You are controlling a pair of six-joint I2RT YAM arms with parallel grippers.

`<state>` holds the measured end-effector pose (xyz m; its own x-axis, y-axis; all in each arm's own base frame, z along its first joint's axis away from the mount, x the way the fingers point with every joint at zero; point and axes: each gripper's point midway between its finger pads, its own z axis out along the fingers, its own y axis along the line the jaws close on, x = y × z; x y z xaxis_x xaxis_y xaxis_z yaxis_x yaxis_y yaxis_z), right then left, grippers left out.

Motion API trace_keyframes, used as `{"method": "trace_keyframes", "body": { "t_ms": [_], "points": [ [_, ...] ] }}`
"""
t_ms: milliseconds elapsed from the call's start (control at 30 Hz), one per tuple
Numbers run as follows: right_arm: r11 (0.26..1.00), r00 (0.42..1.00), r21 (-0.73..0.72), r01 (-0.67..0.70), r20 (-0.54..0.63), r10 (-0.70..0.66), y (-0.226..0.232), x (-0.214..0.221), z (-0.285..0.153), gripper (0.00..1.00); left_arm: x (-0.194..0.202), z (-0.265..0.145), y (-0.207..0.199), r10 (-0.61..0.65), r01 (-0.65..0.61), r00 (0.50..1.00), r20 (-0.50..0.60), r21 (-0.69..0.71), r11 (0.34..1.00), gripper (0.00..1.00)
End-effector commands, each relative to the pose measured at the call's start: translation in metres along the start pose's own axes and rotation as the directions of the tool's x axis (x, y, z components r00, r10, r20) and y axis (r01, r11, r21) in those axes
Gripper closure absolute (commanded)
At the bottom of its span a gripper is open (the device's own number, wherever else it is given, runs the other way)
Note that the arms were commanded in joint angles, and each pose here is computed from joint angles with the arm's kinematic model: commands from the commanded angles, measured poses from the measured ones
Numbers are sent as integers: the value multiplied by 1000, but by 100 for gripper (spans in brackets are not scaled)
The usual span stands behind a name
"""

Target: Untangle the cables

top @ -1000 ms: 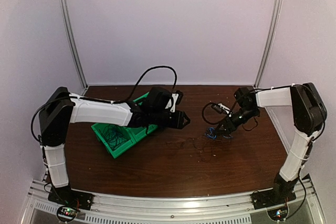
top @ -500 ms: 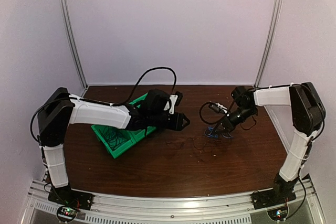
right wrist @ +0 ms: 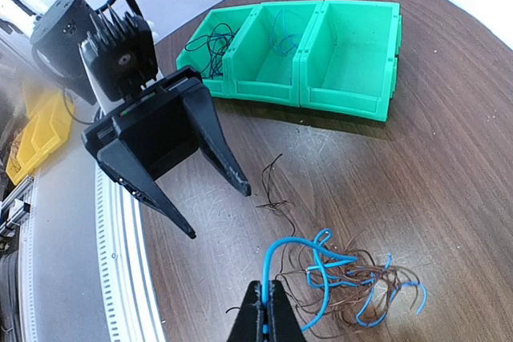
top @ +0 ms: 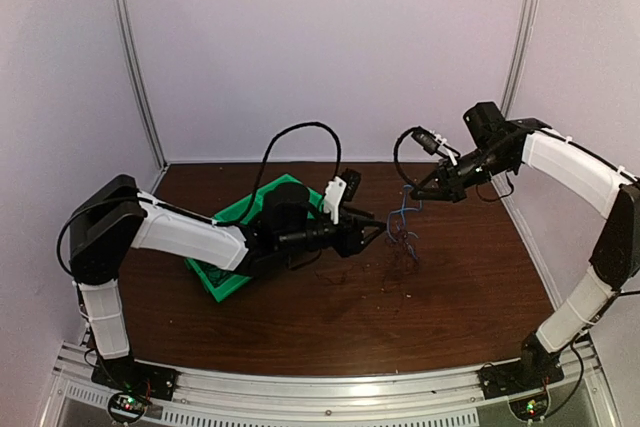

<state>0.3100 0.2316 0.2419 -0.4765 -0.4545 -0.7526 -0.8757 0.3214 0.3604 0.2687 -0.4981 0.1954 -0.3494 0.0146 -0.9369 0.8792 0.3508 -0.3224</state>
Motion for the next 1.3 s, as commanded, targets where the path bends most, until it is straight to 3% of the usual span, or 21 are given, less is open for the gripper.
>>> {"method": "trace_keyframes", "body": {
  "t_ms": [0, 400, 600, 700, 833, 1267],
  "points": [
    [1000, 1000, -27, -2, 4, 2, 20, -8, -10, 100, -56, -5, -9, 124, -118, 958, 257, -36, 992, 53],
    [997, 997, -42, 71, 44, -69, 48, -34, -24, 100, -55, 36, -26, 160, -186, 949, 272, 70, 980, 52],
    [992, 990, -42, 118, 77, -114, 62, -51, -36, 100, -38, 65, -28, 165, -205, 947, 274, 122, 971, 61],
    [991, 988, -41, 128, 88, -124, 66, -57, -40, 100, -24, 81, -24, 160, -199, 951, 265, 129, 971, 75],
    [986, 981, -52, 160, 116, -153, 77, -70, -51, 100, -1, 95, -19, 136, -174, 963, 232, 148, 974, 84],
    [919, 879, 53, 391, 275, -389, 117, -146, -108, 100, 78, 99, 7, 92, -104, 991, 102, 114, 988, 89]
  ]
}}
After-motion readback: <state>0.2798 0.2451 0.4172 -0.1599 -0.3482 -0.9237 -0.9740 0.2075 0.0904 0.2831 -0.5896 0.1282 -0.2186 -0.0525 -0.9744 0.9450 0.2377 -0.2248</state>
